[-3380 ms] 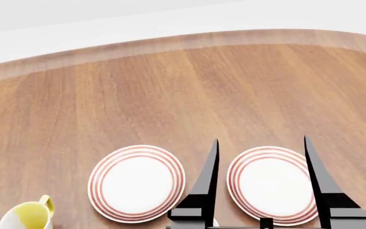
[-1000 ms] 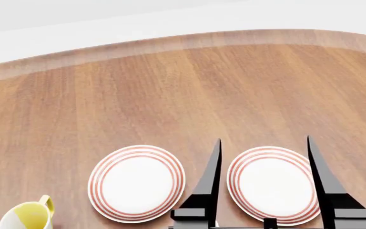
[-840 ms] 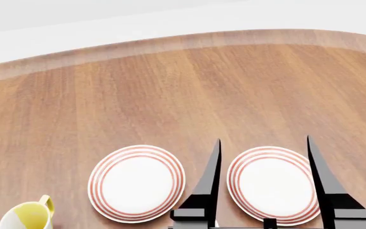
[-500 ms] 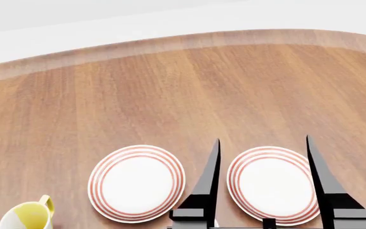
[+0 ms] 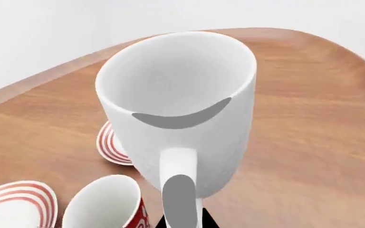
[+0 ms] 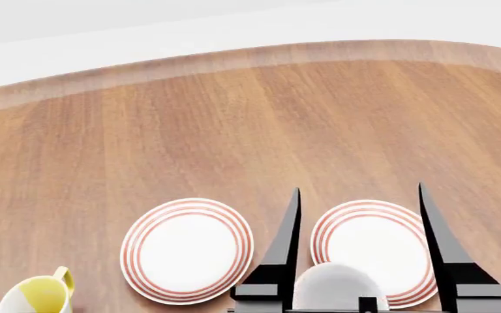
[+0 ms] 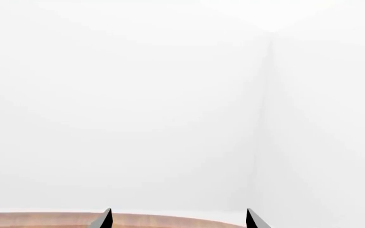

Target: Put the white mug on the left plate.

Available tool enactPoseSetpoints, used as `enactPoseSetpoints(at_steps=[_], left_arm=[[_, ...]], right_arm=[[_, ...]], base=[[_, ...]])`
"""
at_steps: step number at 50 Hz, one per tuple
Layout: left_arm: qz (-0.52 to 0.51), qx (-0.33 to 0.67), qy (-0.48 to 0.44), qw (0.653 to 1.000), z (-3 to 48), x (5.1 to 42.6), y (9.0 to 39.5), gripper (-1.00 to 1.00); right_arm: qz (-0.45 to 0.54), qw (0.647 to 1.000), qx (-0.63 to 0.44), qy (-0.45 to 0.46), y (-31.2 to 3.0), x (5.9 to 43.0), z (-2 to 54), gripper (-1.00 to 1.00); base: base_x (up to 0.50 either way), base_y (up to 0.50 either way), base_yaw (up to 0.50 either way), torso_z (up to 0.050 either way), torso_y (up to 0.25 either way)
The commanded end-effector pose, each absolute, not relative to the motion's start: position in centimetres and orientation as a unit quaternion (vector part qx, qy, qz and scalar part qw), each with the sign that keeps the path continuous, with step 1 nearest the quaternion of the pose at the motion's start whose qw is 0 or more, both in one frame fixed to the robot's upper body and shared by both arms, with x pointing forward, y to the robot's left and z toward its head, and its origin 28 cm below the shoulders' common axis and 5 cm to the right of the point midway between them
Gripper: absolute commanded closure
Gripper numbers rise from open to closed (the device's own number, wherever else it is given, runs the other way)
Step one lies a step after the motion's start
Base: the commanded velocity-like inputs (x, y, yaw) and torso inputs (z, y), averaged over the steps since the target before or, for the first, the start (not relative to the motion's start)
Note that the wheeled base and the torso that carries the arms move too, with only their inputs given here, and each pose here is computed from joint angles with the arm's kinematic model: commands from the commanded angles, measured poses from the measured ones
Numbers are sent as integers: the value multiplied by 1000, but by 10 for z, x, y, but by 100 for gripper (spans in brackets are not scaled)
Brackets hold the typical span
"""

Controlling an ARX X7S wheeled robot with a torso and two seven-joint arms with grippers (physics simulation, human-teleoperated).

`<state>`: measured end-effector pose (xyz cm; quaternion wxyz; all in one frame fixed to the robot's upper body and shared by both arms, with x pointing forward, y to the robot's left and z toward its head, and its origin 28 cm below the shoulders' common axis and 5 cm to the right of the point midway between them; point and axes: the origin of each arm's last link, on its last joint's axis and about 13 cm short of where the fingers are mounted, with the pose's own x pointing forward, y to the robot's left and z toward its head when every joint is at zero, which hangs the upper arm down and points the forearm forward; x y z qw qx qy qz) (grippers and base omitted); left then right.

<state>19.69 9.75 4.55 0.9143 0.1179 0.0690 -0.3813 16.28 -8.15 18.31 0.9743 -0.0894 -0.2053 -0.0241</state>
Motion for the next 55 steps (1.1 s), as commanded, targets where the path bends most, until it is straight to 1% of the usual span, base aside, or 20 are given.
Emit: enactPoseSetpoints(at_steps=[1, 13, 33, 46, 55], left_arm=[[-359, 102, 47, 927, 65, 209, 101, 100], [-325, 91, 33, 941, 83, 230, 111, 100], [-248, 78, 36, 965, 89, 259, 131, 100], [-181, 72, 47, 980, 90, 293, 152, 100], [-126, 48, 46, 990, 104, 317, 160, 100]], right_arm=[[-24, 974, -89, -207, -82, 163, 183, -100], [-23, 974, -89, -207, -81, 163, 184, -100], [-24, 974, -89, -207, -82, 162, 183, -100], [-23, 974, -89, -207, -81, 163, 183, -100], [-23, 974, -90, -207, -82, 162, 183, -100]], base=[[0, 0, 0, 0, 0], [0, 0, 0, 0, 0], [0, 0, 0, 0, 1], [0, 0, 0, 0, 0], [0, 0, 0, 0, 0]])
